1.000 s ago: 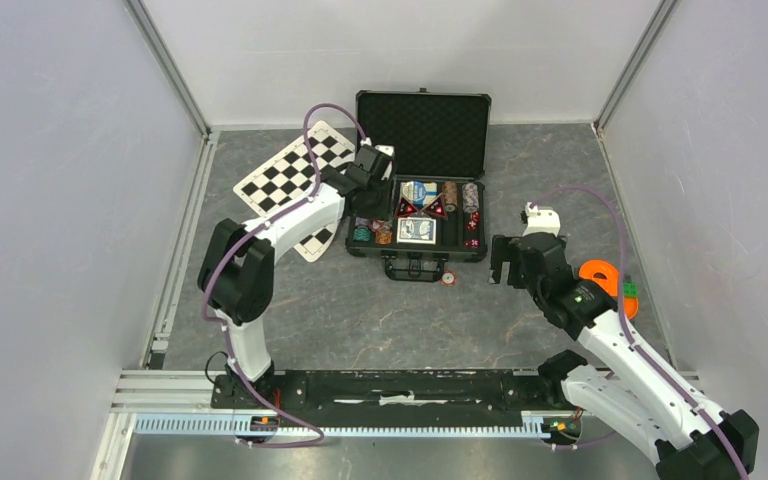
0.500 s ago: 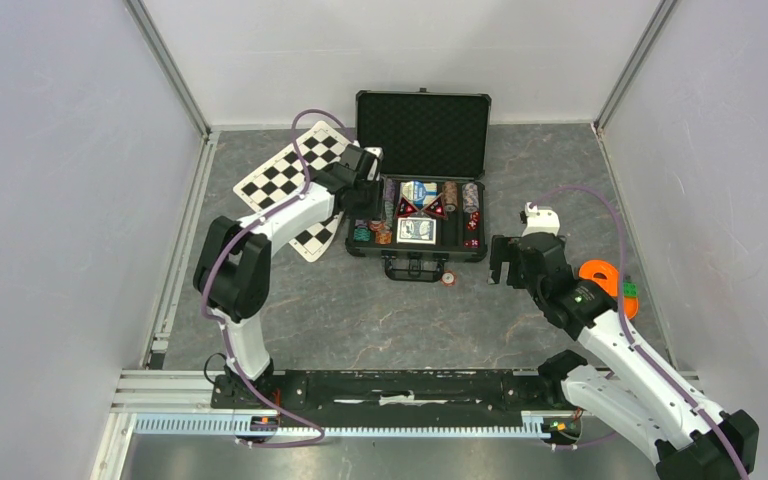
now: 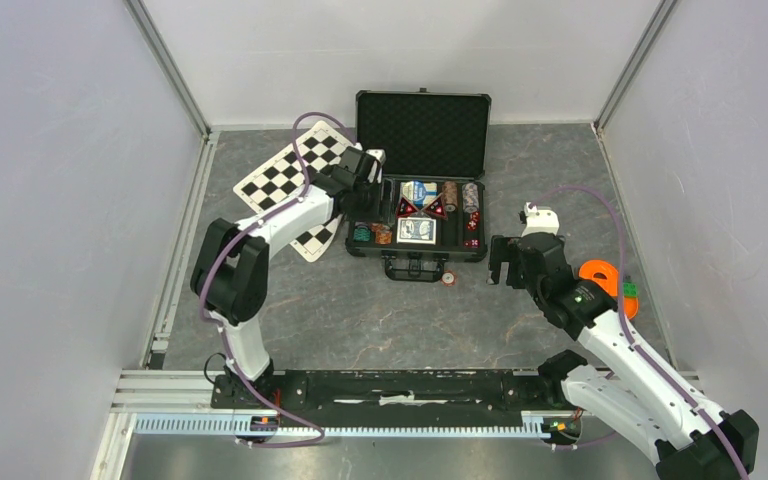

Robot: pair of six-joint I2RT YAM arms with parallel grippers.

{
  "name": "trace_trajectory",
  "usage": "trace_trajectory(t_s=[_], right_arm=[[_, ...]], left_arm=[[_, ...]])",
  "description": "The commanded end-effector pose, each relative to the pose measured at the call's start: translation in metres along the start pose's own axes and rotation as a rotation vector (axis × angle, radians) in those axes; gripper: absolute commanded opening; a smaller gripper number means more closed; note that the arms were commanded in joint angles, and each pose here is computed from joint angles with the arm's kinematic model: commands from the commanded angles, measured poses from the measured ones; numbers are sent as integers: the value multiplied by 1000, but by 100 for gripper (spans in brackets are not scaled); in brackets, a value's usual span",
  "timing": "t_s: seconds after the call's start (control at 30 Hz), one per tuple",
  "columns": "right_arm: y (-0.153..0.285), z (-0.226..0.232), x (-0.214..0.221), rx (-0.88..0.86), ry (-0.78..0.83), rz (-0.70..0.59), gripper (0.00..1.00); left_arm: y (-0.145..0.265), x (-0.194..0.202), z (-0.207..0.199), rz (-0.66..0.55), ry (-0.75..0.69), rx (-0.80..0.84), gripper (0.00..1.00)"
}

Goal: Pack up texas hold em set

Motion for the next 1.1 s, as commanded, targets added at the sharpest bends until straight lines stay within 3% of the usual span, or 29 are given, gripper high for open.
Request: trace_trajectory(t_s=[0.0,0.27,0.43,0.57,0.73,1.07], right_arm=[[6,12,-23,-47,-19,-61,99],[6,14,-19,-62,-26,-50,99],[5,18,-19,-90,-30,-49,99],[7,19,-20,-108,-16,-60,99],[10,20,-18,-148,-11,-77,99],[14,21,-18,-168,17,-77,99]], left_arm=[[18,-9,6,-47,-5,-29,73],[38,-8,6,-95,-33,-49,74],[52,-7,4,-150,-92,-46,81],[54,-9,-3,-184,-179,-34,76],[49,-5,-14,-203,-334,-63,78],[32,-8,-11,-180,-349,-94,60]])
Point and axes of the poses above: each gripper's point midway between its finger pads, its own y axis back along the fingers, its own z axis along the line the jaws close on, x = y × z, the point moved 3 cm from there along y, back along the fingers, and after that the axes turned 9 degrees about -y, right-handed, at the moved point
